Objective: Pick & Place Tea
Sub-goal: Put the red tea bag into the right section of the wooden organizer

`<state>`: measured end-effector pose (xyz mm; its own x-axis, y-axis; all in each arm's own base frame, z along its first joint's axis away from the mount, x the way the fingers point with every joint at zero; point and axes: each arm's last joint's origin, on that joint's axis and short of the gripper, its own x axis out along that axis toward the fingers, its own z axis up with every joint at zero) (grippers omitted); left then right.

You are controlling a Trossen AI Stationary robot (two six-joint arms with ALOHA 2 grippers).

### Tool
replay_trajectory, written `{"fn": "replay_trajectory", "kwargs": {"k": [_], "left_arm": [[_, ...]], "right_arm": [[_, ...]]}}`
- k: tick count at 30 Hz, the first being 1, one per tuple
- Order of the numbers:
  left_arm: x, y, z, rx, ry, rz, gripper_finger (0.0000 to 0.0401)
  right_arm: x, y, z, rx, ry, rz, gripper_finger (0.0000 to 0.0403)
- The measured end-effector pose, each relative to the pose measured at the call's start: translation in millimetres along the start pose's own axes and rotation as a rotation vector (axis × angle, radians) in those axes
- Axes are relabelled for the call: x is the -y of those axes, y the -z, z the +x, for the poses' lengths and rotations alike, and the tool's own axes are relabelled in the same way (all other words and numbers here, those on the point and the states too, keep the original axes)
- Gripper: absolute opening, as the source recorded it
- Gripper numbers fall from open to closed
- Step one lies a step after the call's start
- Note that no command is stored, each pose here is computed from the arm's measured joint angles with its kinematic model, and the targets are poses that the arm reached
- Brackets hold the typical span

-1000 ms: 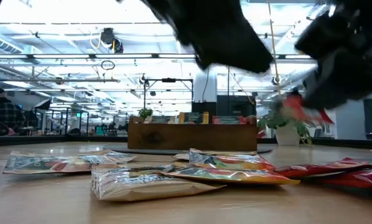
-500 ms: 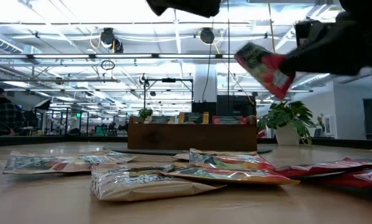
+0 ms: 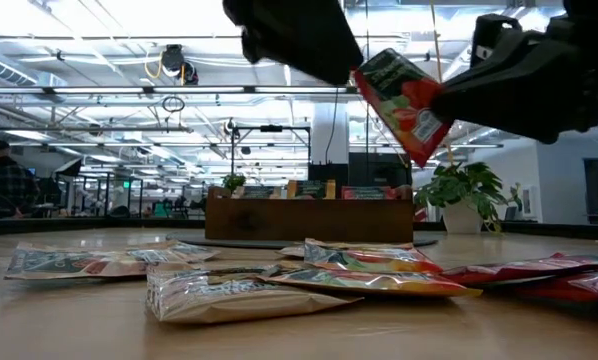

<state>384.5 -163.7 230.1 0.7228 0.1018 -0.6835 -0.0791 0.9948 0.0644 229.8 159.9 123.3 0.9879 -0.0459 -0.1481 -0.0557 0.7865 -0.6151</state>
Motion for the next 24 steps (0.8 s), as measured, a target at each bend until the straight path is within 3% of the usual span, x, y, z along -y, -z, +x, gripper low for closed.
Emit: {"fn": "replay_trajectory", "kwargs": {"k": [4, 10, 21, 24], "left_arm": [[-5.1, 0.2, 8.3, -0.024, 0.036, -0.012, 0.0185], [-7.4, 3.5, 17.2, -0.073, 0.107, -0.012, 0.022], [-20.2, 3.1, 28.1, -0.075, 0.045, -0.047, 0.0225], [-22.5, 3.9, 30.2, -0.085, 0.038, -0.054, 0.0204]], "right_arm": [[-2.7, -3.6, 9.7, -0.036, -0.001, -0.035, 0.0001], [-1.5, -0.1, 14.8, -0.156, 0.087, -0.052, 0.0002], [-0.5, -2.6, 15.2, -0.132, 0.086, -0.024, 0.0003], [-0.6, -3.1, 15.0, -0.13, 0.087, -0.024, 0.0003]]}}
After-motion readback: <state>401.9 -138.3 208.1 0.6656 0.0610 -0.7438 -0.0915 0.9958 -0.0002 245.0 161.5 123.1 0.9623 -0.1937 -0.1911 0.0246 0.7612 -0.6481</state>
